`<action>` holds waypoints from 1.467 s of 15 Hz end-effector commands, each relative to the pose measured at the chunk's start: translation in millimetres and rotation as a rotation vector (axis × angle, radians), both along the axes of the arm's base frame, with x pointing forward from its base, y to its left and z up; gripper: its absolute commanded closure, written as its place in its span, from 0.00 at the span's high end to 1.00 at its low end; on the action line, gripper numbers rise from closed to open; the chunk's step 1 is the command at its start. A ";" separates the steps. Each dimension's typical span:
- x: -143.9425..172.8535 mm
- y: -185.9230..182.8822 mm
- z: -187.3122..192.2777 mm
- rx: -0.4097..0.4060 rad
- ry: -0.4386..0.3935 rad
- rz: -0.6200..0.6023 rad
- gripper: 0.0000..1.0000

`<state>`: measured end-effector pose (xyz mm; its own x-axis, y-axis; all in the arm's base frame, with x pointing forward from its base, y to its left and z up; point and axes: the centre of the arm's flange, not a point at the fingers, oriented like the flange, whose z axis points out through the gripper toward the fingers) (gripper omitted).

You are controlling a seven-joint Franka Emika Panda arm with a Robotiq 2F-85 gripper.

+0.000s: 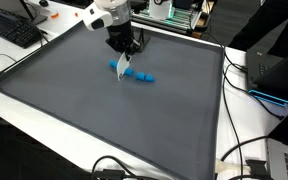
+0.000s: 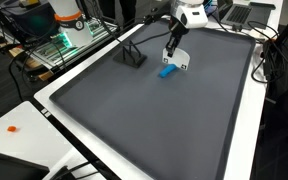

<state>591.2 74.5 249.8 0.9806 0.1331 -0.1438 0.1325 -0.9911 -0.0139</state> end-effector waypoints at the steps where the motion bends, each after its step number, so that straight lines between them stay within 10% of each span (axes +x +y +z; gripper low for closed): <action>1: -9.8 -0.1 -25.2 0.018 0.030 -0.008 0.01; 22: -11.3 15.6 -23.3 0.044 0.046 0.003 0.01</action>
